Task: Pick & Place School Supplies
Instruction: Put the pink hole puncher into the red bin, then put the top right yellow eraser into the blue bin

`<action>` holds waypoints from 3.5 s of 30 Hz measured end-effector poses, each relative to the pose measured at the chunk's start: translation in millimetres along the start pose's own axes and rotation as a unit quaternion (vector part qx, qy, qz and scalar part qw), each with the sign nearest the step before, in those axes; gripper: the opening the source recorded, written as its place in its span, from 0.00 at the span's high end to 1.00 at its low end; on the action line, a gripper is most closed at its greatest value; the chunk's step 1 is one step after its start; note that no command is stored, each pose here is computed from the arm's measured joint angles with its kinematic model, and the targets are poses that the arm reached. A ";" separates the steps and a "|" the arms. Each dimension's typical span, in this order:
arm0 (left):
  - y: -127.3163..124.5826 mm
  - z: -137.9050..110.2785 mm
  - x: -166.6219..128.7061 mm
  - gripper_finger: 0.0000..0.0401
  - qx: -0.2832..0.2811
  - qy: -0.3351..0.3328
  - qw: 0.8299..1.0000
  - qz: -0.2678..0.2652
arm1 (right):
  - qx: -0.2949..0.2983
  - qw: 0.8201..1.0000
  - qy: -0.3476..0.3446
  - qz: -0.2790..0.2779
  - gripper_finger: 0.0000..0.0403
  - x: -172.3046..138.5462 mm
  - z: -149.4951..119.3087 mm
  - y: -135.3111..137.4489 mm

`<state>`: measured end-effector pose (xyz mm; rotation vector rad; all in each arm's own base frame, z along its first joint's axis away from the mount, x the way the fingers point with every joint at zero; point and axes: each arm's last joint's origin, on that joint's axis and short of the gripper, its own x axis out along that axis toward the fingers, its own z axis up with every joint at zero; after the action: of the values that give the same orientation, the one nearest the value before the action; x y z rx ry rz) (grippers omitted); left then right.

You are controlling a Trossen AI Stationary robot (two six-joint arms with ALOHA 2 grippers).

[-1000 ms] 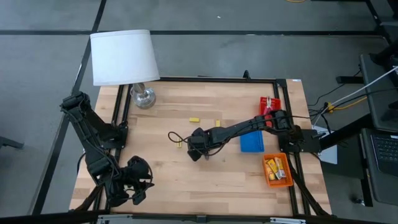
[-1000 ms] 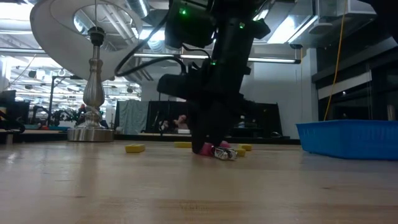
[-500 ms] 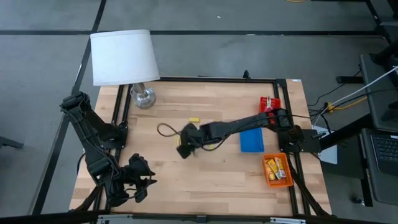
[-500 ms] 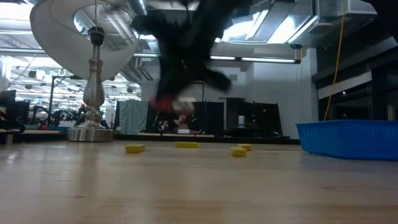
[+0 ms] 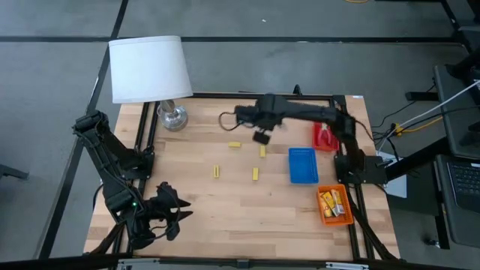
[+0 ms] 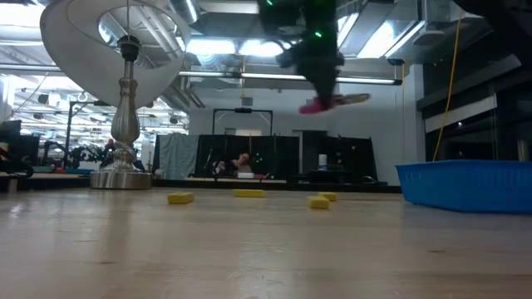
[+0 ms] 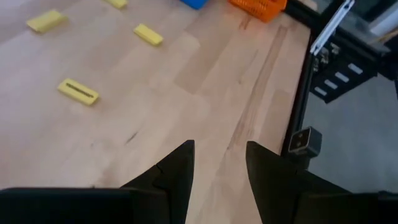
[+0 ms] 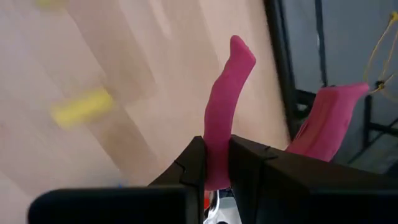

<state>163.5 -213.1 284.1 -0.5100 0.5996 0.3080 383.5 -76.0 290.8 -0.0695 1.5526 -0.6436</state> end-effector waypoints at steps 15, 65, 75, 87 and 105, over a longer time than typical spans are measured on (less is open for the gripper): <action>1.9 7.4 3.8 0.65 -0.011 -0.065 0.998 0.018 | 0.484 0.870 -0.030 0.089 0.89 38.1 -147.5 -104.9; 6.5 22.3 17.2 0.65 -0.062 -0.097 0.992 0.045 | 0.961 0.178 -0.084 0.192 0.89 122.5 -285.0 -55.1; 6.4 21.9 17.5 0.65 -0.059 -0.087 0.994 0.044 | 0.964 0.199 -0.042 0.169 0.89 125.7 -292.0 -50.2; 5.8 21.6 17.6 0.65 -0.067 -0.080 0.994 0.040 | 0.965 0.213 -0.024 0.147 0.83 128.8 -293.3 -48.1; 4.4 21.9 17.7 0.65 -0.076 -0.081 0.993 0.034 | 0.945 0.266 -0.094 0.164 0.60 125.2 -285.6 -54.2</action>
<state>185.6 -195.4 287.4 -0.6050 0.4380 0.4587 84.4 -73.8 186.9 1.8627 -0.3794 -1.6152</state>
